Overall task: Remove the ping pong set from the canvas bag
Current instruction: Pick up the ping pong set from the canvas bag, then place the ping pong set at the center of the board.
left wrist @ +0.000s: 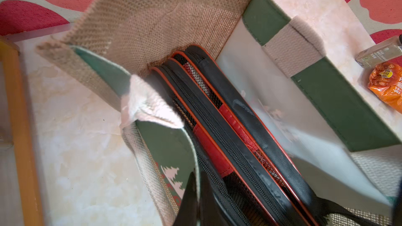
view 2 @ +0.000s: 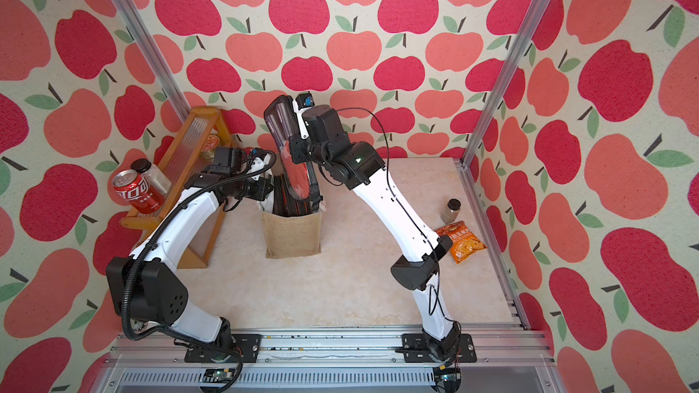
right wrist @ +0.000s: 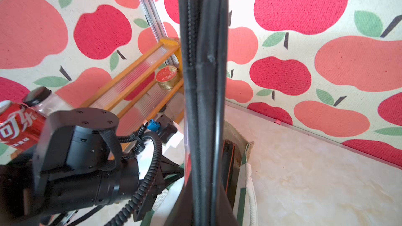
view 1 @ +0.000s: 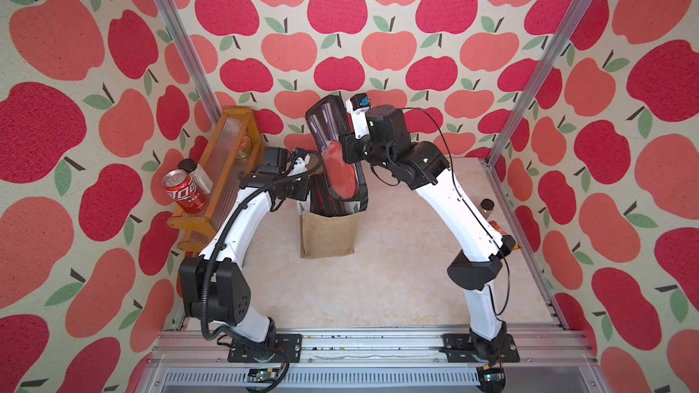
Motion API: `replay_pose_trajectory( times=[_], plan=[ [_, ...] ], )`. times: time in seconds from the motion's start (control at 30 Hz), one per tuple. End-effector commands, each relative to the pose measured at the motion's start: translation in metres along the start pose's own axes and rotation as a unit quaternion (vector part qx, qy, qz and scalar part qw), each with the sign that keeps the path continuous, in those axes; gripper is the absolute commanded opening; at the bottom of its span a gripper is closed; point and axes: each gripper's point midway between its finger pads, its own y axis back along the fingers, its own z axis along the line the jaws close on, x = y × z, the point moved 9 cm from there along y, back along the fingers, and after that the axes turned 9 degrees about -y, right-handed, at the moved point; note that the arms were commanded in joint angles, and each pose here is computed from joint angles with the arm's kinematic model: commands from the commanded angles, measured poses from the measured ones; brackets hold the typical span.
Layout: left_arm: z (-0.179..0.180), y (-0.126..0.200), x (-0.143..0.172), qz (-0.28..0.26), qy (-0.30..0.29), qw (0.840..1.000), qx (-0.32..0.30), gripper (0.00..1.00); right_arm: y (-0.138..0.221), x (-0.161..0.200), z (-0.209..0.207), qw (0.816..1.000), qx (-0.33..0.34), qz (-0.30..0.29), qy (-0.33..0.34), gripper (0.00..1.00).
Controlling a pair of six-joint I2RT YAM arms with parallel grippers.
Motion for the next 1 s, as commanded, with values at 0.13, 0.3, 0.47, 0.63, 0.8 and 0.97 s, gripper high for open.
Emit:
replay_pose_trajectory(
  times=[0.13, 0.3, 0.47, 0.63, 0.8, 0.97],
  plan=[
    [0.018, 0.004, 0.004, -0.004, -0.012, 0.999, -0.037, 0.0, 0.008, -0.028, -0.004, 0.998, -0.019, -0.064, -0.009, 0.0],
    [0.027, 0.005, 0.009, 0.007, -0.013, 0.999, -0.038, 0.0, 0.012, -0.042, -0.019, 0.996, -0.016, -0.088, -0.025, 0.0],
    [0.033, 0.006, 0.015, 0.017, -0.015, 0.999, -0.038, 0.0, 0.012, -0.056, -0.048, 0.992, -0.014, -0.103, -0.067, 0.0],
    [0.033, 0.007, 0.02, 0.021, -0.016, 0.999, -0.034, 0.0, 0.002, -0.06, -0.093, 0.983, -0.01, -0.115, -0.141, 0.0],
    [0.033, 0.009, 0.022, 0.022, -0.017, 0.999, -0.036, 0.0, -0.012, -0.056, -0.143, 0.968, -0.008, -0.13, -0.216, 0.0],
    [0.032, 0.008, 0.023, 0.026, -0.015, 0.999, -0.032, 0.0, -0.029, -0.037, -0.187, 0.948, 0.01, -0.146, -0.282, 0.0]
  ],
)
